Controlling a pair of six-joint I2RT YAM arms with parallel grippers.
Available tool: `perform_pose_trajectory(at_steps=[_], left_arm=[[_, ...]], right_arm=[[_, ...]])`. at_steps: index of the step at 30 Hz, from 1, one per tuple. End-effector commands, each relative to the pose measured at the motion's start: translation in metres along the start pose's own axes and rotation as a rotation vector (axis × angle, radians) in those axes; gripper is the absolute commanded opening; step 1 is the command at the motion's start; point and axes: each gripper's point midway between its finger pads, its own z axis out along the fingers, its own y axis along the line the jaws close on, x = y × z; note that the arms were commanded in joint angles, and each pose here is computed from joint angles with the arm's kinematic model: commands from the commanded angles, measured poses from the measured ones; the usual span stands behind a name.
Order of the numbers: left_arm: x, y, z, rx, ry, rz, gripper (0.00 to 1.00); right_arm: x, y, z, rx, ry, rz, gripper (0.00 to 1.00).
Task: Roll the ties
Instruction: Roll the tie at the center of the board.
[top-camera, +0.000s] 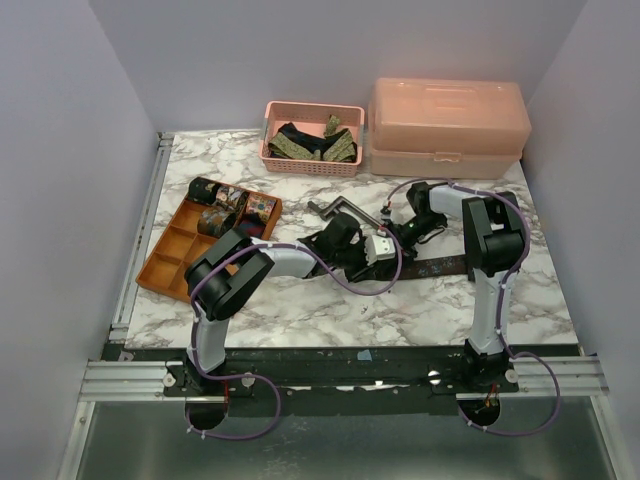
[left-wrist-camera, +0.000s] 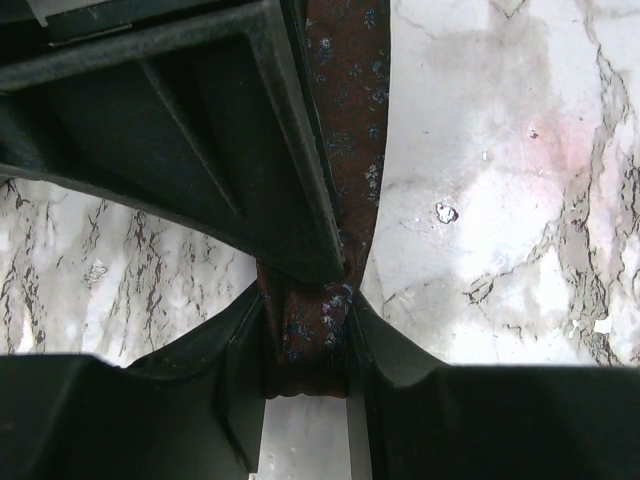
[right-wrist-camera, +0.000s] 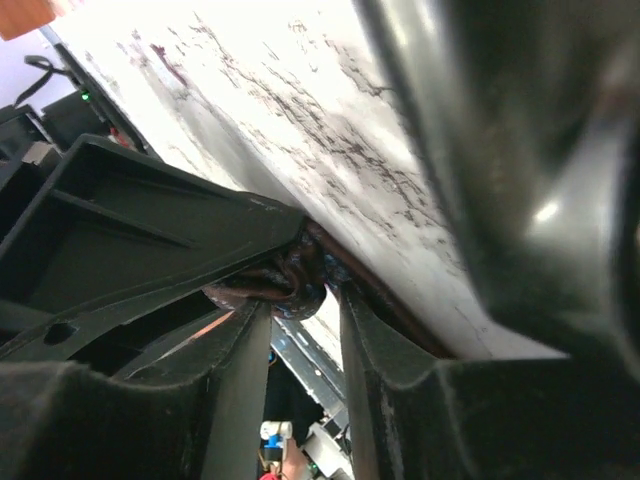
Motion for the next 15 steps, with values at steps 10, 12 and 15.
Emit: perform_pose_trajectory(at_steps=[10, 12, 15], left_arm=[[0.037, -0.014, -0.023, 0.067, -0.046, -0.149, 0.68], [0.025, -0.016, -0.032, 0.086, -0.175, -0.115, 0.79], [0.015, -0.015, -0.031, 0.079, -0.275, -0.054, 0.81]], right_arm=[[0.009, -0.069, 0.017, 0.213, 0.050, -0.021, 0.00], [0.010, -0.081, 0.019, 0.248, 0.056, -0.018, 0.00], [0.007, -0.092, 0.022, 0.280, 0.063, -0.016, 0.00]])
